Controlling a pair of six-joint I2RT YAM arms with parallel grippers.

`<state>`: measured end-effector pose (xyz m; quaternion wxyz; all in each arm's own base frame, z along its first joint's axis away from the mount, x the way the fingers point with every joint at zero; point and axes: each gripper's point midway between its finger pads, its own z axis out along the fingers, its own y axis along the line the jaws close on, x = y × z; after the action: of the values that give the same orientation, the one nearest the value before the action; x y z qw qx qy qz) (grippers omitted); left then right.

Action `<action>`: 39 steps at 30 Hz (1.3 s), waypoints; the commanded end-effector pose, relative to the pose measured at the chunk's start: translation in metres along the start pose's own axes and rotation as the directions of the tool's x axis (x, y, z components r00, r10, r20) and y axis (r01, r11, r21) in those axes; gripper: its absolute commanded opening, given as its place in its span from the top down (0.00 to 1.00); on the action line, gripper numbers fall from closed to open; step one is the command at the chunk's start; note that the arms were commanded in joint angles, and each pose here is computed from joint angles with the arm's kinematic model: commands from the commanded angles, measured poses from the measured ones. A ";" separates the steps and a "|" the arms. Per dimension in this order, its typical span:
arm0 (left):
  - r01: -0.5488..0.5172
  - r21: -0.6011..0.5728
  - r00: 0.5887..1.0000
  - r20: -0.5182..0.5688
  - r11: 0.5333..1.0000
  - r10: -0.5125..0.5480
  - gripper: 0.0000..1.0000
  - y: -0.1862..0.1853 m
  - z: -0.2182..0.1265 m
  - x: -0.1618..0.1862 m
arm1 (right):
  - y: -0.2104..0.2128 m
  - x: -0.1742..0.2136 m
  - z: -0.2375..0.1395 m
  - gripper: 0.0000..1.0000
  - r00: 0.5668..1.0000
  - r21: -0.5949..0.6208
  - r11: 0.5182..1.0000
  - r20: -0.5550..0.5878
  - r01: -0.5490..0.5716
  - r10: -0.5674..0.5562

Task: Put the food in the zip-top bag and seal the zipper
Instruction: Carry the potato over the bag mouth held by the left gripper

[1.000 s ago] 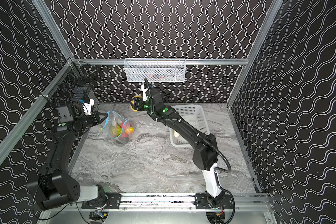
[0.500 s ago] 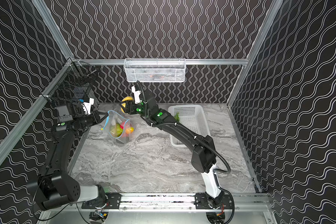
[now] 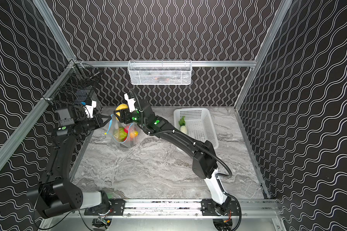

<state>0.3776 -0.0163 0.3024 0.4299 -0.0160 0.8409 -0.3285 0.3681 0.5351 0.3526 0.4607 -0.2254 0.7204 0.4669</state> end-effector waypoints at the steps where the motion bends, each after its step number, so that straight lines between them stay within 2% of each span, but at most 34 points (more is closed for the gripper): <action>1: -0.032 -0.003 0.999 0.001 0.999 0.032 1.00 -0.001 -0.002 -0.003 | 0.007 0.003 0.004 0.64 0.998 0.002 0.998 0.005 0.066 -0.066; 18: -0.039 -0.019 0.999 -0.013 0.999 0.039 1.00 -0.001 -0.003 -0.008 | 0.003 0.042 0.011 0.60 0.973 0.083 0.972 -0.082 0.221 -0.214; 24: -0.032 -0.012 0.999 -0.012 0.999 0.032 1.00 -0.002 -0.003 -0.012 | -0.005 0.055 0.018 0.57 0.944 0.156 0.934 -0.131 0.322 -0.303; 31: -0.034 -0.030 0.999 -0.015 0.999 0.034 1.00 -0.001 -0.003 -0.018 | -0.009 0.052 0.021 0.55 0.944 0.194 0.926 -0.128 0.325 -0.304; 39: -0.034 -0.026 0.999 -0.010 0.999 0.034 1.00 -0.002 -0.003 -0.021 | -0.005 0.048 0.022 0.30 0.941 0.187 0.923 -0.116 0.335 -0.318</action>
<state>0.3866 -0.0102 0.3167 0.4254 -0.0107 0.8497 -0.3113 0.3595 0.5573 0.2993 0.5141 -0.3112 0.7411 0.2995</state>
